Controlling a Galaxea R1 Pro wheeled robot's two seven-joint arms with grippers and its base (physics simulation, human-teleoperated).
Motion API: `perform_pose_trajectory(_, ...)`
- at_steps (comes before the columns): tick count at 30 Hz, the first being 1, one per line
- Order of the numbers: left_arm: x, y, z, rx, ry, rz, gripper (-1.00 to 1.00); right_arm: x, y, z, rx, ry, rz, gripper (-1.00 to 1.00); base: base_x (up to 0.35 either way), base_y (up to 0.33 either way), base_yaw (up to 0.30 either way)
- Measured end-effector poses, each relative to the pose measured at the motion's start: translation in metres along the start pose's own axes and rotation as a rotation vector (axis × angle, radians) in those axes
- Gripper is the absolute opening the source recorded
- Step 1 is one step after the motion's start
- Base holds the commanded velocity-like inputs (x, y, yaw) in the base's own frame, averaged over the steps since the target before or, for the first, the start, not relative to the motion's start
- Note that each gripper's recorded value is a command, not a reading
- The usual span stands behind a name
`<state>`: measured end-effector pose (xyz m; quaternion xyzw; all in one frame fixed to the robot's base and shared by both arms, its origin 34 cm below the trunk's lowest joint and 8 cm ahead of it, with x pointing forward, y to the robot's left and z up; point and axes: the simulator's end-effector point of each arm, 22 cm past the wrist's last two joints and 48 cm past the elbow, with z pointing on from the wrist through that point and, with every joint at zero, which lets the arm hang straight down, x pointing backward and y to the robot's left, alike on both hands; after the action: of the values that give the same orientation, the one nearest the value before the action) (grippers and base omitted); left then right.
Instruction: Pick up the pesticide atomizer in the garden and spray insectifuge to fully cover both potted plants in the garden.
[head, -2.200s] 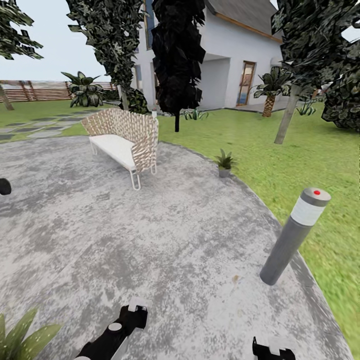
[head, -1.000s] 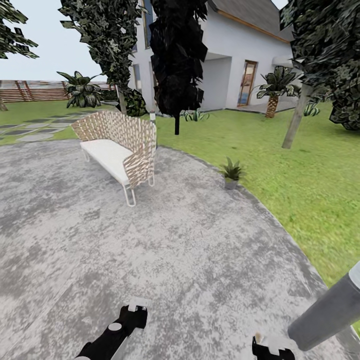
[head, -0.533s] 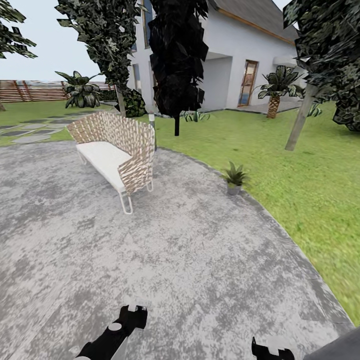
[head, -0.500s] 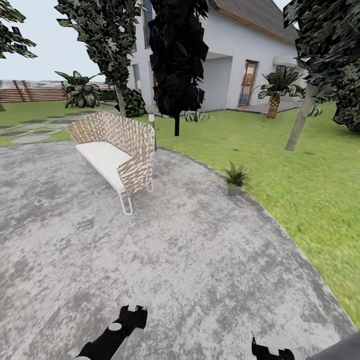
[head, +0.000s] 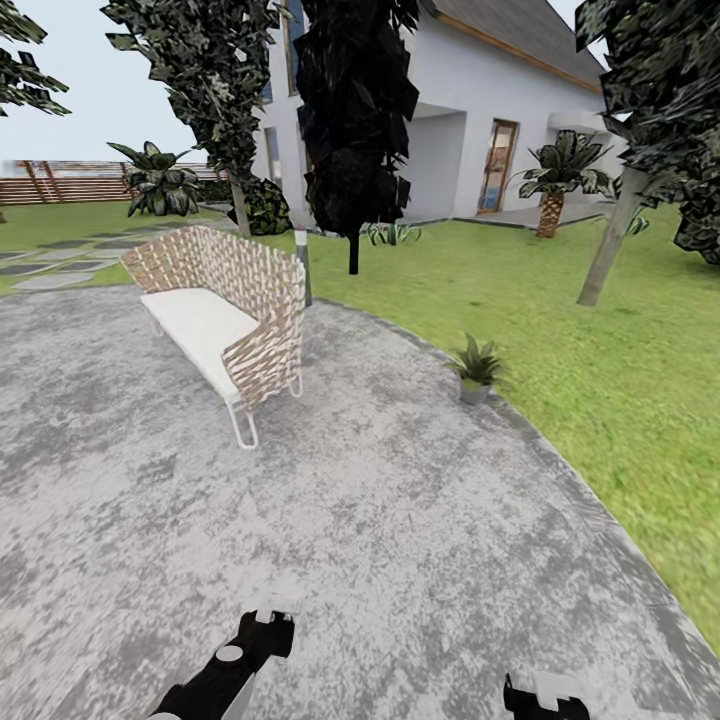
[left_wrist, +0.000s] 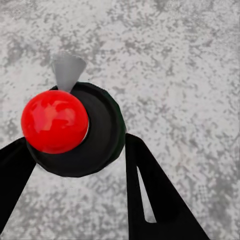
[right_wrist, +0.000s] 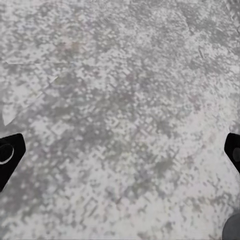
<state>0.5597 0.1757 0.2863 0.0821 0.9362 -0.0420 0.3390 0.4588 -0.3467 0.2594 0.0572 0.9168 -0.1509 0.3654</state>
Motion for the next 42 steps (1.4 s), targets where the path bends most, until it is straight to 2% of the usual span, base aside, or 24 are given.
perform_pose_trajectory(8,0.0000,0.0000,0.0000,0.000,0.000,0.000,-1.00,0.0002,0.0001,-0.0001,0.000,0.000,0.000,1.00,0.339,0.000,-0.059)
perform_pose_trajectory(35,-0.0001,-0.0001,0.0000,0.000,0.000,0.000,-1.00,0.0001,0.0002,-0.0001,-0.001,0.000,0.000,1.00,0.339,0.000,-0.272)
perform_pose_trajectory(42,-0.0007,-0.0001,0.0000,0.000,-0.001,0.000,-1.00,-0.0001,0.0008,0.0001,-0.005,0.000,-0.002,1.00,0.339,0.000,-0.044)
